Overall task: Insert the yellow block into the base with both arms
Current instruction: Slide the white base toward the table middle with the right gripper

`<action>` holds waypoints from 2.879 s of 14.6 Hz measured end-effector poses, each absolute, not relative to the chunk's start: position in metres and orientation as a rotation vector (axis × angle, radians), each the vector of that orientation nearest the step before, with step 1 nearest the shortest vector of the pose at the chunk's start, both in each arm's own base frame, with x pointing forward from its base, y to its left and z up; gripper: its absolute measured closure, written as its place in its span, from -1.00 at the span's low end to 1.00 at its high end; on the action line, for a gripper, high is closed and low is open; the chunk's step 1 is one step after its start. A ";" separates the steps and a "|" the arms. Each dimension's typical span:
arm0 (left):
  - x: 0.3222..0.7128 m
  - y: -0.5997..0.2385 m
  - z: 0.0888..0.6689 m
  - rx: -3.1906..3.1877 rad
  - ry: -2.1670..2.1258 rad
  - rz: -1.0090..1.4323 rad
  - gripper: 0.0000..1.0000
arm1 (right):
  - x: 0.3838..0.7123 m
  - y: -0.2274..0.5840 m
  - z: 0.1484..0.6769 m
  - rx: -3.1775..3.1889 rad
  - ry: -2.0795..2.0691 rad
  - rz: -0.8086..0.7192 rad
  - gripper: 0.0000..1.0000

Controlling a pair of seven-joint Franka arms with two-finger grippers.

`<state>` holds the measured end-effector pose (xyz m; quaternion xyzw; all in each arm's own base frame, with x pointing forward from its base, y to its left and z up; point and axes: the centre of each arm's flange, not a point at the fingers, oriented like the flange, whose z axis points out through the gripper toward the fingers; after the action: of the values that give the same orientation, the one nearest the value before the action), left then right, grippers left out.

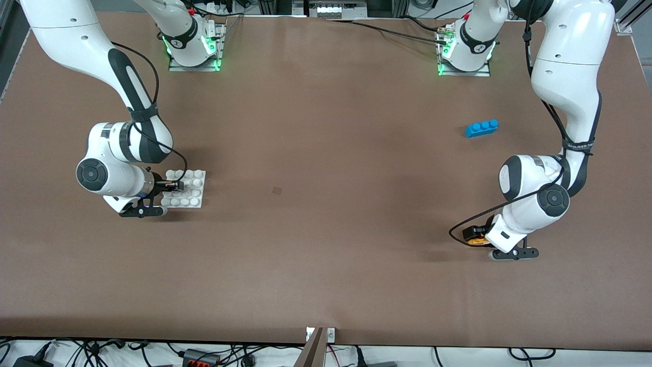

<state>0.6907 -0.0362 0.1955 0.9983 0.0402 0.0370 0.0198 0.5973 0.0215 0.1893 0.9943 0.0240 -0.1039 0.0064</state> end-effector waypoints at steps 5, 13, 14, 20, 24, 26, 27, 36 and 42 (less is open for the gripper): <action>0.691 -0.036 0.192 3.097 0.125 0.116 -1.00 | 0.591 0.031 0.161 3.105 0.103 -0.359 -0.30; 0.692 -0.036 0.191 3.096 0.126 0.134 -1.00 | 0.591 0.051 0.161 3.120 0.149 -0.354 -0.22; 0.692 -0.036 0.191 3.096 0.126 0.134 -1.00 | 0.590 0.063 0.162 3.130 0.167 -0.351 -0.19; 0.692 -0.036 0.191 3.096 0.123 0.135 -1.00 | 0.587 0.120 0.163 3.266 0.105 -0.332 -0.16; 0.692 -0.035 0.191 3.102 0.031 0.137 -0.81 | 0.583 0.179 0.163 3.307 0.172 -0.262 -0.17; 0.692 -0.033 0.191 3.104 0.016 0.138 -0.72 | 0.583 0.208 0.163 3.324 0.207 -0.243 -0.17; 0.692 -0.033 0.191 3.104 0.013 0.138 -0.71 | 0.584 0.221 0.163 3.335 0.218 -0.235 -0.17; 0.693 -0.033 0.191 3.104 0.006 0.144 -0.37 | 0.581 0.342 0.162 3.392 0.146 -0.107 -0.17; 0.694 -0.034 0.193 3.103 0.004 0.152 -0.37 | 0.575 0.404 0.162 3.419 0.131 -0.065 -0.23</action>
<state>0.6941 -0.0339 0.1935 0.9986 0.0012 0.0489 0.0176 0.5749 0.4042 0.1621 0.9892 0.0378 -0.0189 -0.1400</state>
